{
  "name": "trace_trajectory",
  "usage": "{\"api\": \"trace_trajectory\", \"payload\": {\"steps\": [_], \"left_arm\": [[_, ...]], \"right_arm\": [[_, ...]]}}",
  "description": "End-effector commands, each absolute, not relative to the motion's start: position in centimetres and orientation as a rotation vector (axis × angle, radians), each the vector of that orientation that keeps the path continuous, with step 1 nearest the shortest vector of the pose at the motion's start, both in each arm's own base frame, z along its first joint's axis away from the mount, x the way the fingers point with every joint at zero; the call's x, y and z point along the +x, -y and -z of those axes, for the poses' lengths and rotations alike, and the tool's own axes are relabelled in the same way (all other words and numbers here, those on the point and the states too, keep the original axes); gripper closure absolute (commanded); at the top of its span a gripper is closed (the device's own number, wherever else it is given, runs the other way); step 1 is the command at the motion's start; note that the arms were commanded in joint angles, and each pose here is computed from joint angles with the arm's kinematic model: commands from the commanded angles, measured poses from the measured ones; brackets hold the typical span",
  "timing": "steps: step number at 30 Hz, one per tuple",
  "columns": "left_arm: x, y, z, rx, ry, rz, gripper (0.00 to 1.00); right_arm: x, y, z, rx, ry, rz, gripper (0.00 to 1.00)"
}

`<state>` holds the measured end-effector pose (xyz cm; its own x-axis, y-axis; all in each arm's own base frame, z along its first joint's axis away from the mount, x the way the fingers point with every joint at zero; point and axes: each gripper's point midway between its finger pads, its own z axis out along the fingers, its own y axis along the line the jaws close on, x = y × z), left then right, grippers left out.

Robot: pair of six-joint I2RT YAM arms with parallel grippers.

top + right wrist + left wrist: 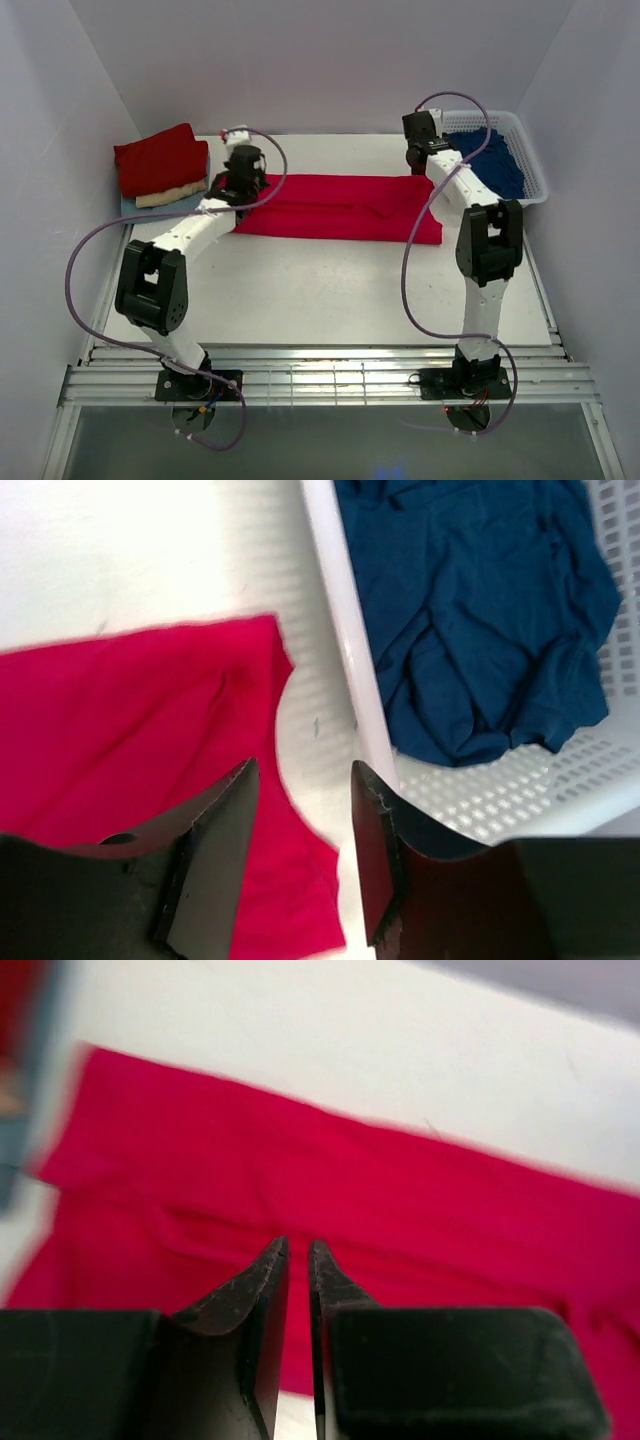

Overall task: Fold and stack the t-shirts
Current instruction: Fold the tshirt

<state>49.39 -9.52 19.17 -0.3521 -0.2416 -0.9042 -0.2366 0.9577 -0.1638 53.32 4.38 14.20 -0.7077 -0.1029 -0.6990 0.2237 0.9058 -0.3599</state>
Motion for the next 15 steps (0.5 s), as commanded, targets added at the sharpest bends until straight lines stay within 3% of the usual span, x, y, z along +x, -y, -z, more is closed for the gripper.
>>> {"api": "trace_trajectory", "payload": {"steps": [1, 7, 15], "left_arm": [[47.2, 18.2, -17.9, -0.187, -1.970, 0.292, 0.76], [45.6, 25.1, -11.7, -0.052, -2.139, 0.425, 0.79], [45.4, 26.0, -8.1, -0.003, -2.217, 0.352, 0.74]], "right_arm": [[51.9, -7.6, -20.1, 0.007, -2.198, 0.230, 0.52], [48.3, -12.4, -14.8, -0.169, -2.331, -0.088, 0.56], [47.0, -15.6, -10.8, -0.284, -2.389, -0.222, 0.57]]}}
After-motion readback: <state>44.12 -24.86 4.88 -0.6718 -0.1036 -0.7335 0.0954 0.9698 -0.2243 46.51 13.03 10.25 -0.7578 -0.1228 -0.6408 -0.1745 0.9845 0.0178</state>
